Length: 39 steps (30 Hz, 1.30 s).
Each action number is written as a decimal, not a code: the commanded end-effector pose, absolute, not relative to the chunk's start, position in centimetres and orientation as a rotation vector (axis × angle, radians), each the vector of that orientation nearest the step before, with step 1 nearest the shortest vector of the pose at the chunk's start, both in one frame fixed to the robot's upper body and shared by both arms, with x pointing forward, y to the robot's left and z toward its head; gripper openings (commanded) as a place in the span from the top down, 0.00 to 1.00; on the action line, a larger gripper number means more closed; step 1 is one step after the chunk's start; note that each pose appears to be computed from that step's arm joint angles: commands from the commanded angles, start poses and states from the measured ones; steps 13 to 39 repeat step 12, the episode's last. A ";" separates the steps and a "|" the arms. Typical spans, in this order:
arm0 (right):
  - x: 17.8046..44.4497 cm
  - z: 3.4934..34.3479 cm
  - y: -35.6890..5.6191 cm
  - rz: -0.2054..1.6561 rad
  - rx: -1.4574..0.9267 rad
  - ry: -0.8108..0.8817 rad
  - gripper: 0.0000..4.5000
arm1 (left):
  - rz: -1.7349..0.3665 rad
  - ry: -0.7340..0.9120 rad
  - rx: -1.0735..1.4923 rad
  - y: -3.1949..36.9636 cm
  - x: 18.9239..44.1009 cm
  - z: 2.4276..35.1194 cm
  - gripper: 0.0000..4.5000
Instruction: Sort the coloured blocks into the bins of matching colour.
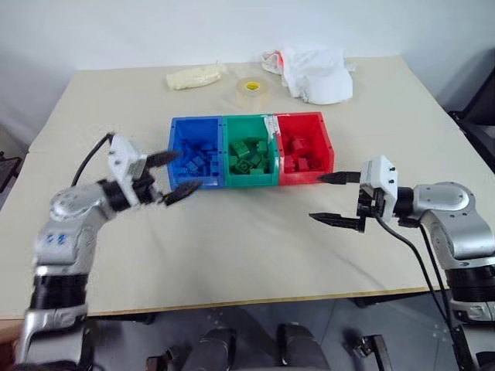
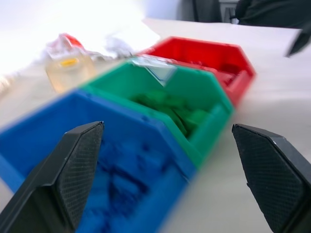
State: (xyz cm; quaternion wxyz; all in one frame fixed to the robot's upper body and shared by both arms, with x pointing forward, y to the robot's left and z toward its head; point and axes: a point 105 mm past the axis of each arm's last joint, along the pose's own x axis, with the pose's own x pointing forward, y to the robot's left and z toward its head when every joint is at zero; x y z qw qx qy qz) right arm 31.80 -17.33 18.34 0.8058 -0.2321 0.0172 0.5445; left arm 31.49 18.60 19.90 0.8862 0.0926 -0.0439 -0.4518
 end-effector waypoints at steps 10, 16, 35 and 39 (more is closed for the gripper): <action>32.4 18.2 -22.1 1.120 -0.505 0.112 0.00 | -0.909 -0.046 0.224 24.2 27.9 17.8 0.00; 32.4 18.2 -22.0 1.123 -0.504 0.111 0.00 | -0.913 -0.065 0.229 24.1 28.0 18.0 0.00; 32.4 18.2 -22.0 1.123 -0.504 0.111 0.00 | -0.913 -0.065 0.229 24.1 28.0 18.0 0.00; 32.4 18.2 -22.0 1.123 -0.504 0.111 0.00 | -0.913 -0.065 0.229 24.1 28.0 18.0 0.00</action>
